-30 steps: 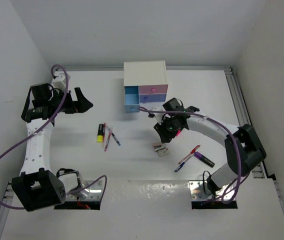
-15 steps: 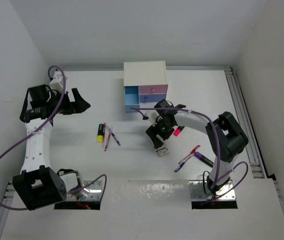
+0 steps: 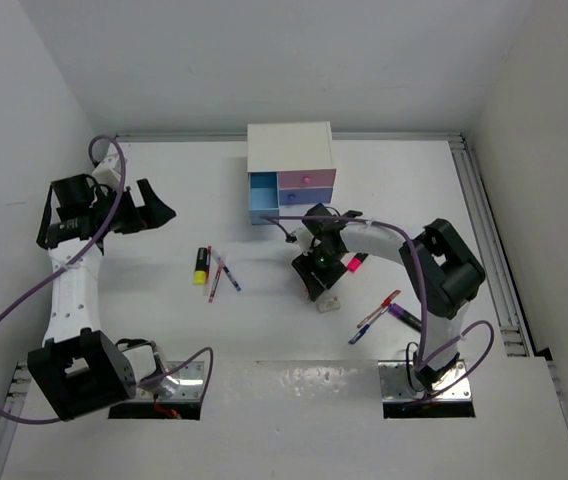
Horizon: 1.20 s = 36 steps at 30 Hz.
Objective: Sort the stationery into containers
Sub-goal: Grab a piece of stationery with the right arm
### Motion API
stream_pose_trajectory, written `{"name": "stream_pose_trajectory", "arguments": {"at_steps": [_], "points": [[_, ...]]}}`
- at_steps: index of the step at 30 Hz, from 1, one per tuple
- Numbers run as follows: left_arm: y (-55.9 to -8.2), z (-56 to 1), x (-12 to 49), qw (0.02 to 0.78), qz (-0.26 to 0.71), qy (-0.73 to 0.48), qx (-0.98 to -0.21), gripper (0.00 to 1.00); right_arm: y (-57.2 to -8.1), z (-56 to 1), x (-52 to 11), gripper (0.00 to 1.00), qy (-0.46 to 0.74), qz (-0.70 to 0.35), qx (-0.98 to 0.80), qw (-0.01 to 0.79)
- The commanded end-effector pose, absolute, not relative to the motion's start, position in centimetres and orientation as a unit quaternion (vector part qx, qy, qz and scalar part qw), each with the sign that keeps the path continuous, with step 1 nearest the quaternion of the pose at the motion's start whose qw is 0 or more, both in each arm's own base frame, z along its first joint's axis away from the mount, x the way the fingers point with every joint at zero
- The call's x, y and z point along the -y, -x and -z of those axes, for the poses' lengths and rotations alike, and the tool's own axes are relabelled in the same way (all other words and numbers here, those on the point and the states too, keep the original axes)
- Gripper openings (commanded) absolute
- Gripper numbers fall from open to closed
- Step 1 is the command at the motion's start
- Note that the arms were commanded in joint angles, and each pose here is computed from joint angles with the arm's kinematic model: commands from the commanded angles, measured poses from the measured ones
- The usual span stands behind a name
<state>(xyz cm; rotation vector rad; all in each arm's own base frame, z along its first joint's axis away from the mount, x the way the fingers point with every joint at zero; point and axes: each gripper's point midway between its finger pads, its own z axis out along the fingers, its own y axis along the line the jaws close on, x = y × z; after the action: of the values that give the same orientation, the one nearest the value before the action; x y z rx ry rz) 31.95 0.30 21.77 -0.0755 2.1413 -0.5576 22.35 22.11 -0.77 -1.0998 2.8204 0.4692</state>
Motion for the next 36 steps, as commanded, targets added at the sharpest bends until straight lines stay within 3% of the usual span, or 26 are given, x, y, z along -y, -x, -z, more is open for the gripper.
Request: {"name": "stream_pose_trajectory", "arguments": {"at_steps": [1, 8, 9, 12, 16, 22, 25, 28, 29, 36], "points": [[-32.4, -22.4, -1.2, 0.463, 0.219, 0.039, -0.858, 0.99, -22.0, 1.3, -22.3, 0.56, 0.339, -0.147, -0.929, 0.023], [-32.4, -22.3, -1.8, 0.465, 0.215, 0.044, -0.858, 0.99, -22.0, 0.1, -23.1, 0.31, 0.342, -0.194, -0.918, 0.058], [-32.4, -22.4, -1.7, 0.467, 0.218, 0.039, -0.856, 0.99, -22.0, -0.4, -23.2, 0.22, 0.343, -0.201, -0.915, 0.067], [-32.3, -23.2, -1.6, 0.485, 0.214, 0.029, -0.847, 0.98, -22.8, -0.7, -22.3, 0.09, 0.330, -0.204, -0.918, 0.082], [-32.0, -24.4, -1.4, 0.524, 0.204, 0.013, -0.827, 0.97, -23.1, -1.1, -20.9, 0.00, 0.316, -0.215, -0.920, 0.090], [-31.0, -25.7, 0.1, 0.552, 0.217, -0.034, -0.805, 0.95, -23.4, -2.8, -21.1, 0.00, 0.306, -0.251, -0.910, 0.123], [-29.8, -27.0, 2.5, 0.582, 0.248, -0.118, -0.766, 0.92, -23.7, -6.2, -22.7, 0.00, 0.310, -0.302, -0.892, 0.133], [-27.0, -29.3, 6.0, 0.615, 0.252, -0.277, -0.694, 0.89, -23.1, -10.1, -24.3, 0.00, 0.329, -0.354, -0.866, 0.128], [-25.6, -30.7, 7.7, 0.635, 0.219, -0.391, -0.629, 0.89, -22.2, -11.3, -25.2, 0.00, 0.348, -0.379, -0.849, 0.121], [-21.5, -31.0, 12.6, 0.607, 0.132, -0.625, -0.472, 0.78, -17.9, -15.6, -27.4, 0.00, 0.419, -0.440, -0.793, 0.045]]}}
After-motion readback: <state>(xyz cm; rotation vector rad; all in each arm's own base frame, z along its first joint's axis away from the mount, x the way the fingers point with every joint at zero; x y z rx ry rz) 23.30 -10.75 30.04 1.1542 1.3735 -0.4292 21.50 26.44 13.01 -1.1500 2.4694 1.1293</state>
